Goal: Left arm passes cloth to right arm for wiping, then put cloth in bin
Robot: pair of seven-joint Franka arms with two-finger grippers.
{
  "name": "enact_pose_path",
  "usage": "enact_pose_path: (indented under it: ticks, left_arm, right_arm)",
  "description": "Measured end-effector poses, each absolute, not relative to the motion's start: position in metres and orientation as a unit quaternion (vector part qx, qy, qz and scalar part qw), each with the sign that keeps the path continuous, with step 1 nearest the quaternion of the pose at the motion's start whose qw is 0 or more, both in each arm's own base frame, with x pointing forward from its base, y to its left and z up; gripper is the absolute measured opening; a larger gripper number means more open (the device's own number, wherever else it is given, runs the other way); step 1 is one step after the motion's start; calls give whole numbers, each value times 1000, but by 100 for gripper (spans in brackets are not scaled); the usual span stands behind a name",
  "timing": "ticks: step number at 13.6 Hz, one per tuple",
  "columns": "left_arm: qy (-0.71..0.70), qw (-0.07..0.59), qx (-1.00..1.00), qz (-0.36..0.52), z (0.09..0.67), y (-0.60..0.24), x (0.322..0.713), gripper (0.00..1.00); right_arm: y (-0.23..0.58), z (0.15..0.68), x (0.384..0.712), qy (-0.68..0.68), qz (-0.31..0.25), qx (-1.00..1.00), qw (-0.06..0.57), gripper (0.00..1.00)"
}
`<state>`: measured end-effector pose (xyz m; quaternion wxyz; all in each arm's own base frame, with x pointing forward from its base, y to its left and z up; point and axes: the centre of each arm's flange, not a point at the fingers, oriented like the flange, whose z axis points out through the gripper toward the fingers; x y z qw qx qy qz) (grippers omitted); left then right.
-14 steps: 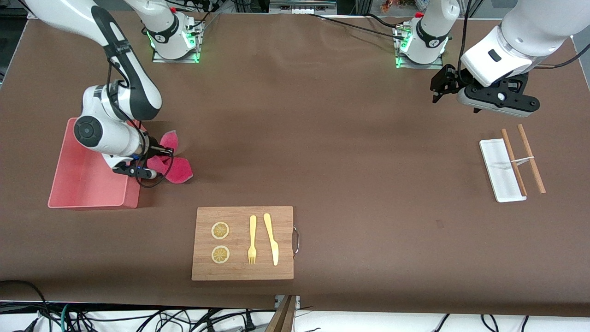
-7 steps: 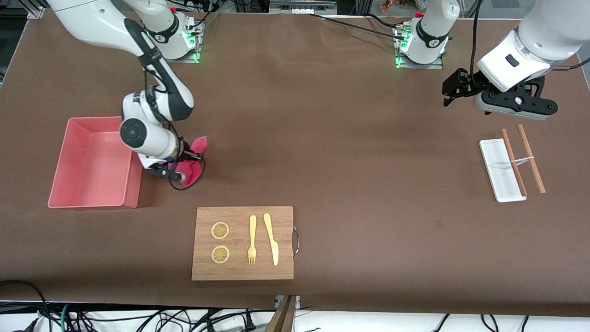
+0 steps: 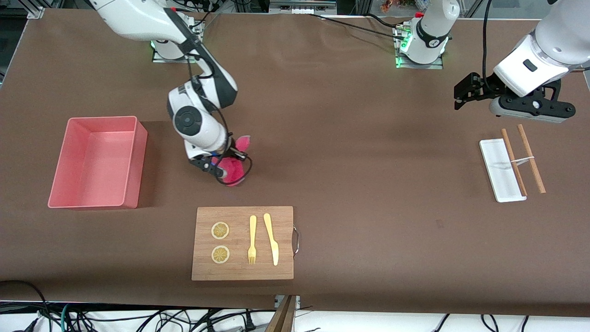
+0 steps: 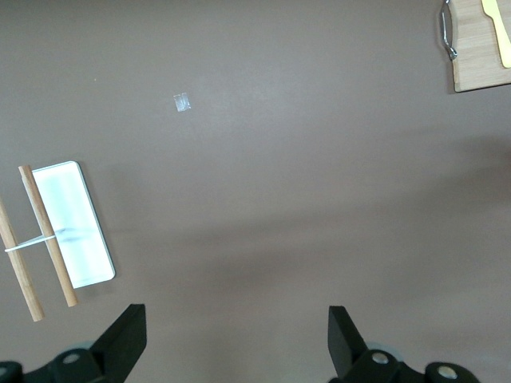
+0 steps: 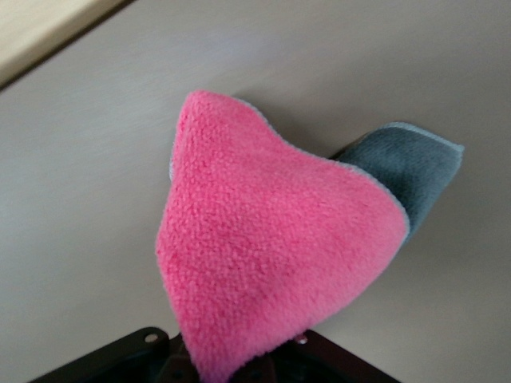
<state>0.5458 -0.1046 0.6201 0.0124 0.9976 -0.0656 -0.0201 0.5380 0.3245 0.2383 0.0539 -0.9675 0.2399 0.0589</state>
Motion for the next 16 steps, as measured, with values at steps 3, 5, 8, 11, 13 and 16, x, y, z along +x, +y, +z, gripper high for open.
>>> enact_pose_path:
  ticks: [3, 5, 8, 11, 13, 16]
  left_arm:
    - [-67, 12, 997, -20, 620, -106, 546, 100]
    - [-66, 12, 998, -20, 620, -105, 546, 100]
    - [-66, 12, 998, -20, 620, -105, 546, 100]
    - [-66, 12, 998, -20, 620, -105, 546, 100]
    - [-66, 12, 998, -20, 620, -105, 546, 100]
    - [-66, 12, 998, -20, 620, -105, 546, 100]
  right_arm:
    - [352, 257, 546, 263, 62, -960, 81, 2]
    - [351, 266, 552, 267, 66, -958, 80, 2]
    - [323, 261, 561, 271, 87, -957, 57, 2]
    - [253, 256, 577, 259, 106, -959, 44, 2]
    - [195, 255, 579, 243, 112, -963, 43, 2]
    - [122, 253, 568, 204, 121, -970, 45, 2]
